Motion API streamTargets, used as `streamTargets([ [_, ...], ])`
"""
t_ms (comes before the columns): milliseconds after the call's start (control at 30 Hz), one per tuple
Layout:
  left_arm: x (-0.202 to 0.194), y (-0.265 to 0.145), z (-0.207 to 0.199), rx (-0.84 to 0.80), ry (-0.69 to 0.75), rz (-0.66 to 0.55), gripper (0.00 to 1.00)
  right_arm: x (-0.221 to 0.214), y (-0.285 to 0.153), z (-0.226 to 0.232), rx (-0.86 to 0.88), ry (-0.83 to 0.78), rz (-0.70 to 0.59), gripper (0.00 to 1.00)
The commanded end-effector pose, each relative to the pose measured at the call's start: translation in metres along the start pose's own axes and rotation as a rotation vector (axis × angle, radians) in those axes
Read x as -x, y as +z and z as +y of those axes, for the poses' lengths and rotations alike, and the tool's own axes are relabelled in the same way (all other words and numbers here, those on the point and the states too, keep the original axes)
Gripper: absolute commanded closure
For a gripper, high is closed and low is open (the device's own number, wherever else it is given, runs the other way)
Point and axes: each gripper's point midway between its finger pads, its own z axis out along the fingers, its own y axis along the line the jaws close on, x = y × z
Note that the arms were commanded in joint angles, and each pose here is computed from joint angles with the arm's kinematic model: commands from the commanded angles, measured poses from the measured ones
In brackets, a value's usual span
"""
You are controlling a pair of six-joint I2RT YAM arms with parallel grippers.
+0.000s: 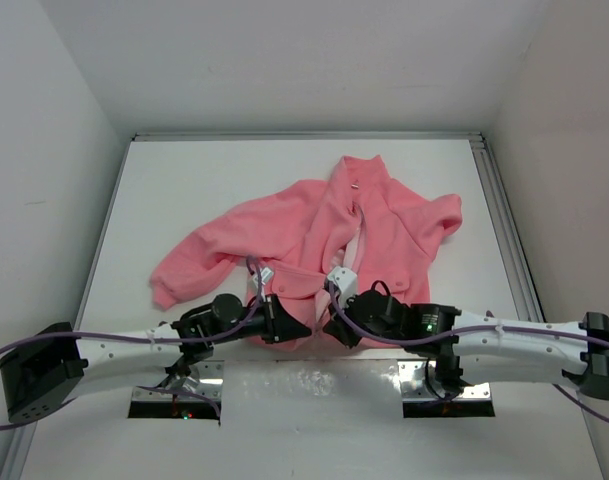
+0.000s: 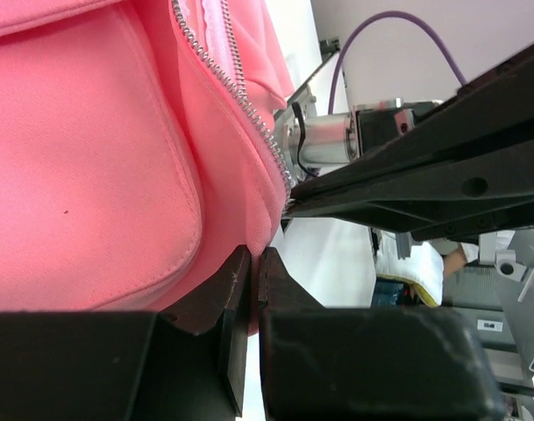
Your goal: Zip up the jacket
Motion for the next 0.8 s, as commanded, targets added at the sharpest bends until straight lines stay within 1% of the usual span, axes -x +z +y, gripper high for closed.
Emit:
streamTargets([
  [0, -0.005, -0.004, -0.019, -0.087, 0.008, 0.028, 1.00, 0.000, 0.006, 0.009, 0.040, 0.029, -0.017, 1.00],
  [300, -0.007, -0.006, -0.025, -0.115, -0.008, 0.037, 1.00, -0.008, 0.009, 0.008, 0.045, 0.047, -0.013, 1.00],
  [433, -0.007, -0.006, -0.026, -0.120, -0.010, 0.037, 1.00, -0.011, 0.010, 0.010, 0.057, 0.052, -0.002, 0.97],
  [467, -0.006, -0.006, -0.027, -0.122, -0.011, 0.034, 1.00, -0.015, 0.011, 0.010, 0.060, 0.053, 0.006, 0.95],
  [767, -0.006, -0.005, -0.027, -0.124, -0.012, 0.040, 1.00, -0.018, 0.015, 0.014, 0.089, 0.071, -0.002, 0.89],
])
